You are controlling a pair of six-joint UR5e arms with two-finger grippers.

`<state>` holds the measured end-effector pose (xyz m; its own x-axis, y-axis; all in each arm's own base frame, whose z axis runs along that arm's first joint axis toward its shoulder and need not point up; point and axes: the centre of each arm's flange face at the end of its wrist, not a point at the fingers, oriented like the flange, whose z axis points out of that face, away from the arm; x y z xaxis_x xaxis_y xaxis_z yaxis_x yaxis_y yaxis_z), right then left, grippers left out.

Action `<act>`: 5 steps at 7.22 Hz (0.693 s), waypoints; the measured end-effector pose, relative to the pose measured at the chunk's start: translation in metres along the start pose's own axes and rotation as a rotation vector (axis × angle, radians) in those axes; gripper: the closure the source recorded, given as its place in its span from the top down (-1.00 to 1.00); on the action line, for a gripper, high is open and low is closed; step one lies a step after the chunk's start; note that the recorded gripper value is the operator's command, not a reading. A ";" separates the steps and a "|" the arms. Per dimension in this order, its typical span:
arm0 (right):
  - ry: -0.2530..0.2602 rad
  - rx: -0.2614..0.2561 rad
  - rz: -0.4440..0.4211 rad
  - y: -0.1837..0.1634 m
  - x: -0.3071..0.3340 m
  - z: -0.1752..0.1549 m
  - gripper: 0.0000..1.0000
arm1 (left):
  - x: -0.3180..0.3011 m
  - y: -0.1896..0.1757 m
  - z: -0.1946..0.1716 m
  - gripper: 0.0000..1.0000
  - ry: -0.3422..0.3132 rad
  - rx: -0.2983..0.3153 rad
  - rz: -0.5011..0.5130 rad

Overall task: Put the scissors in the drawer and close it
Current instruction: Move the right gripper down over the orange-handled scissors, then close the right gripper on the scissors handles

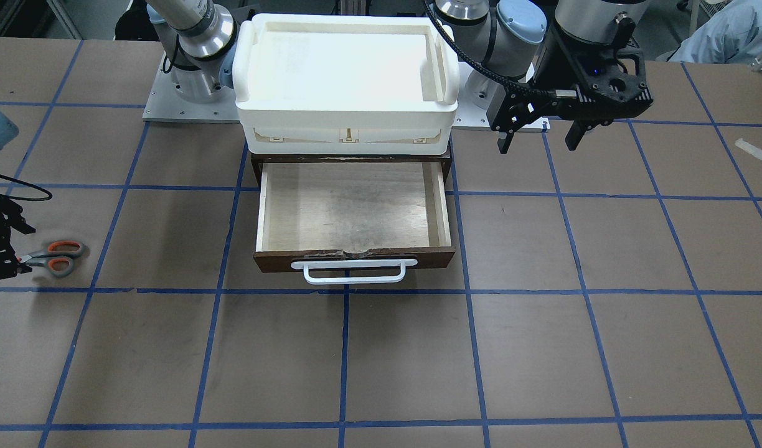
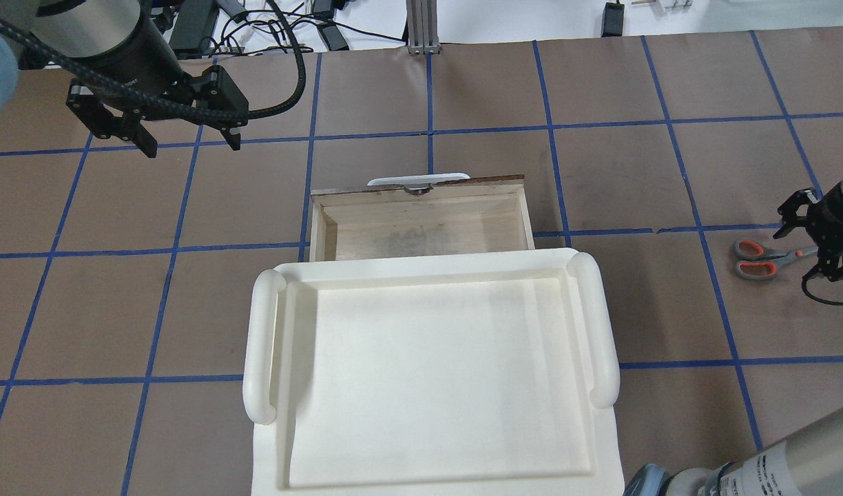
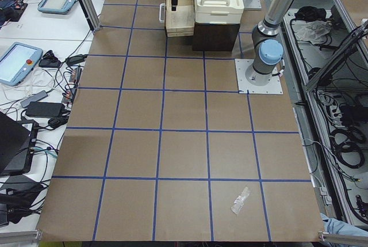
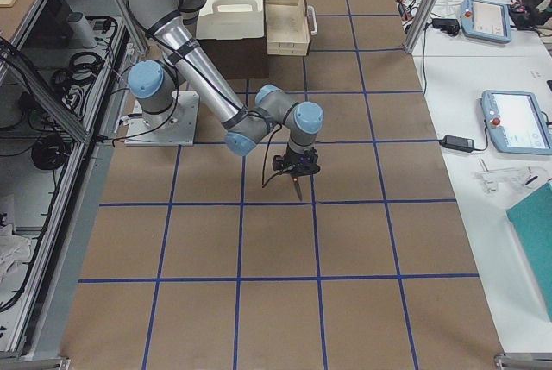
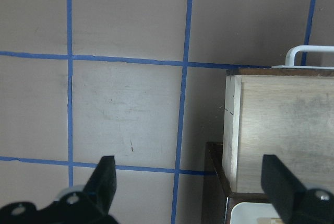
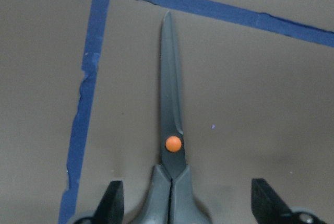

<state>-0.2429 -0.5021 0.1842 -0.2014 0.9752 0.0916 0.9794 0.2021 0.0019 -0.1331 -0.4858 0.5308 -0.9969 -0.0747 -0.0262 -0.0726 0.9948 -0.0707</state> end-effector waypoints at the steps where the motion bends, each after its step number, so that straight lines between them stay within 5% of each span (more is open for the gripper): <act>1: -0.006 0.004 0.011 -0.001 -0.001 0.002 0.71 | 0.000 0.000 0.000 1.00 0.000 0.000 0.000; 5: -0.014 -0.002 -0.011 0.003 -0.001 0.009 0.32 | 0.000 0.000 0.000 1.00 -0.001 0.001 0.000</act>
<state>-0.2399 -0.5020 0.1755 -0.2126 0.9741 0.0771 0.9771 0.2129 0.0048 -0.1331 -0.4858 0.5311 -0.9968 -0.0747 -0.0269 -0.0726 0.9948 -0.0714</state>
